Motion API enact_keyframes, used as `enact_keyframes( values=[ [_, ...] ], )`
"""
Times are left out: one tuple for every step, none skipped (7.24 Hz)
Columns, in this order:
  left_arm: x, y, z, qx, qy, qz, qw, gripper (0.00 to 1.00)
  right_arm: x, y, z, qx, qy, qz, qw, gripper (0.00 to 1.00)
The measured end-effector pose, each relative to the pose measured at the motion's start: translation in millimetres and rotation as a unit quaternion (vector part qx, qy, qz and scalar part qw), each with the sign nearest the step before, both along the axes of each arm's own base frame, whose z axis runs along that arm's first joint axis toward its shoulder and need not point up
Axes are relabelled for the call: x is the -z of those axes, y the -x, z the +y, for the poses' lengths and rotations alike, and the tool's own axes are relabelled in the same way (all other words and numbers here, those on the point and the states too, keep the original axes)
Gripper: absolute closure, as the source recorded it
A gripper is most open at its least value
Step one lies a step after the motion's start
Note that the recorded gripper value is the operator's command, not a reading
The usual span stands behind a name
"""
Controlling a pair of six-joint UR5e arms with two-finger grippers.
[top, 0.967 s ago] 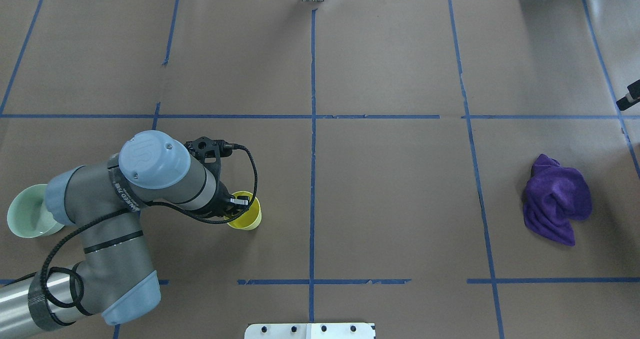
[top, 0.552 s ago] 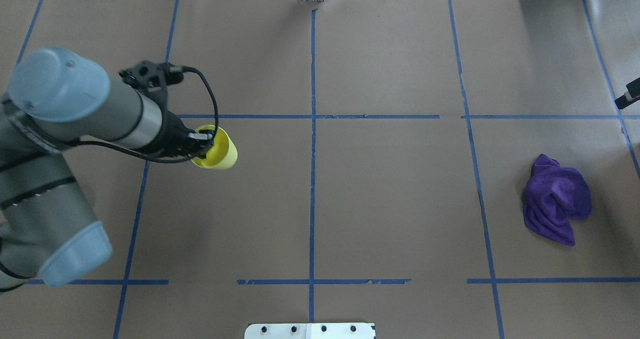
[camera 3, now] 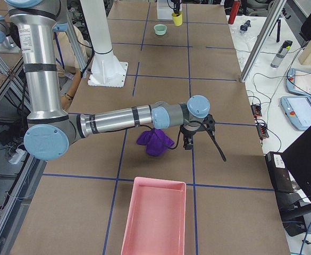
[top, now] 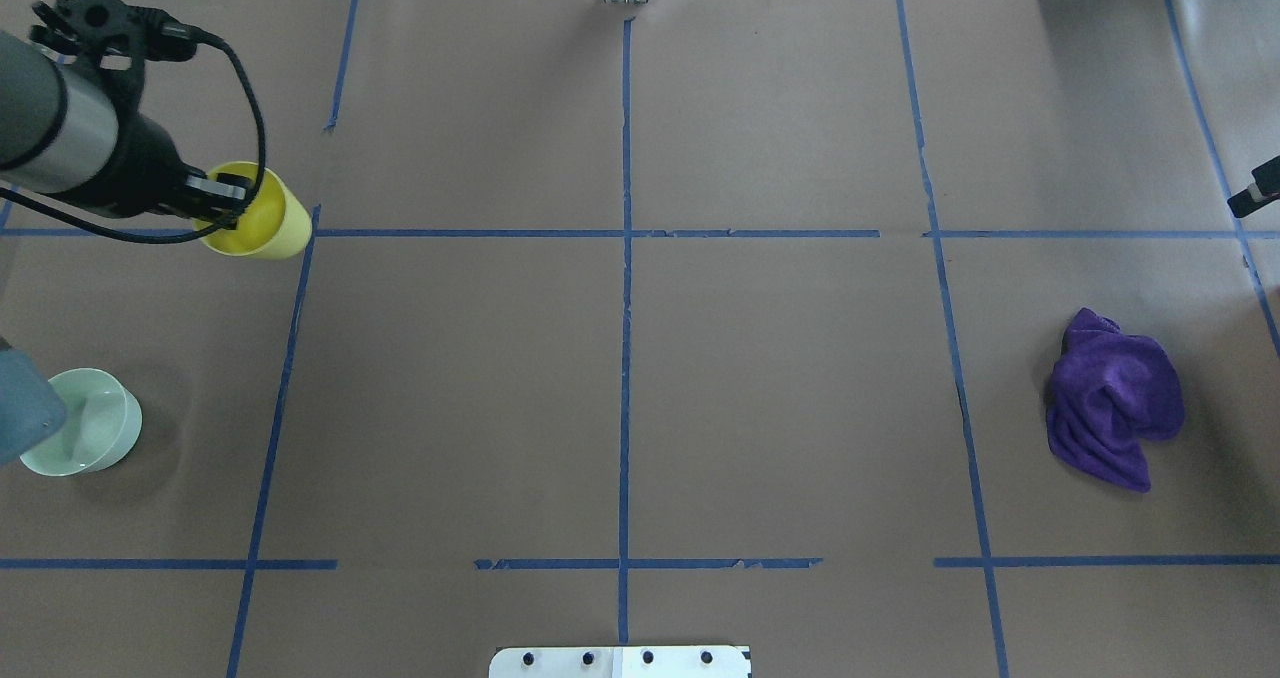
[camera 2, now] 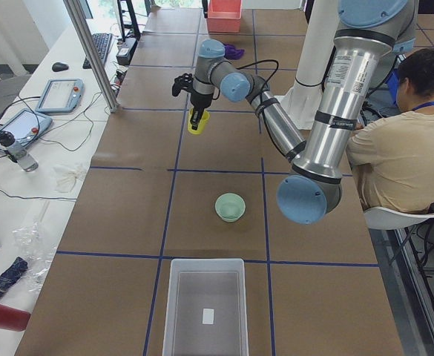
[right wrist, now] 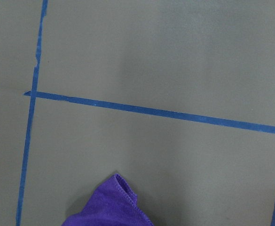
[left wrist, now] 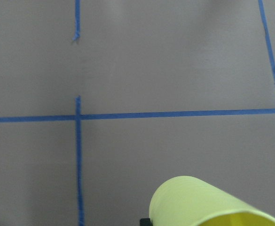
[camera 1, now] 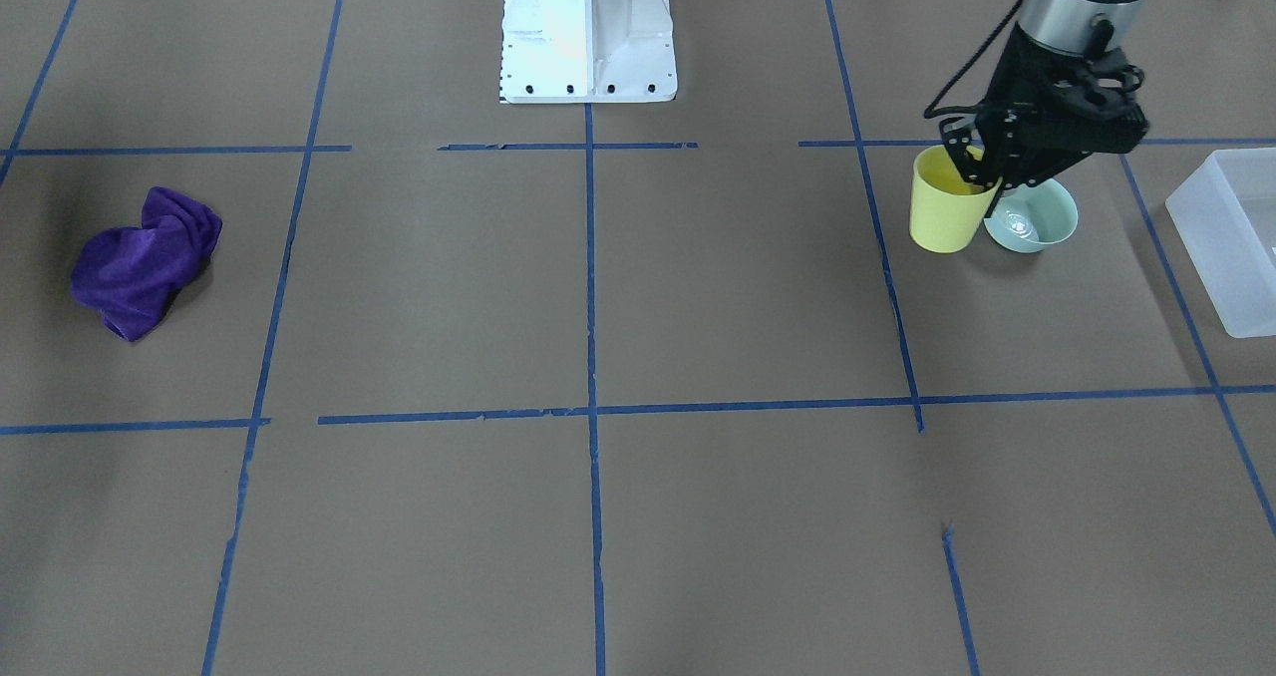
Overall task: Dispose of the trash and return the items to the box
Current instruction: 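Lift the yellow cup and carry it off the table toward the clear box, then lower the yellow cup into the clear plastic box and open the left gripper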
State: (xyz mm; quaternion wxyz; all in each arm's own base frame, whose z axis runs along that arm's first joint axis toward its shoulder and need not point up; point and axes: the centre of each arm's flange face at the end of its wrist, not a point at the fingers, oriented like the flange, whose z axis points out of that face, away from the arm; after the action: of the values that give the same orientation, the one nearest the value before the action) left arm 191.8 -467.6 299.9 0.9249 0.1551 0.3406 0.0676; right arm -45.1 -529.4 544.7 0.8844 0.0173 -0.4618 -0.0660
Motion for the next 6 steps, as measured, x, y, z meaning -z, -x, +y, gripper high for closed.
enact_keyframes(
  values=[
    [-37.6, 48.2, -8.8, -0.031, -0.02, -0.018, 0.9992, 1.0, 0.5, 0.8, 0.7, 0.001, 0.001, -0.006, 1.0, 0.0],
    [-86.5, 105.3, -15.9, -0.05, -0.041, -0.034, 0.9973, 1.0, 0.6, 1.1, 1.1, 0.002, 0.002, -0.01, 0.9999, 0.0],
    [-142.4, 161.9, -21.2, -0.067, -0.061, -0.05, 0.9946, 1.0, 0.5, 1.2, 1.4, 0.002, 0.003, -0.011, 0.9999, 0.0],
    [-204.4, 213.8, -25.1, -0.092, -0.076, -0.059, 0.9911, 1.0, 0.7, 1.2, 2.3, 0.002, 0.003, -0.012, 0.9999, 0.0],
    [-260.9, 251.9, -25.0, -0.112, -0.08, -0.065, 0.9883, 1.0, 1.0, 1.1, 3.3, 0.003, 0.003, -0.013, 0.9999, 0.0],
    [-317.7, 278.5, -22.2, -0.123, -0.067, -0.066, 0.9879, 1.0, 1.5, 1.3, 3.8, 0.003, 0.003, -0.015, 0.9999, 0.0]
  ],
)
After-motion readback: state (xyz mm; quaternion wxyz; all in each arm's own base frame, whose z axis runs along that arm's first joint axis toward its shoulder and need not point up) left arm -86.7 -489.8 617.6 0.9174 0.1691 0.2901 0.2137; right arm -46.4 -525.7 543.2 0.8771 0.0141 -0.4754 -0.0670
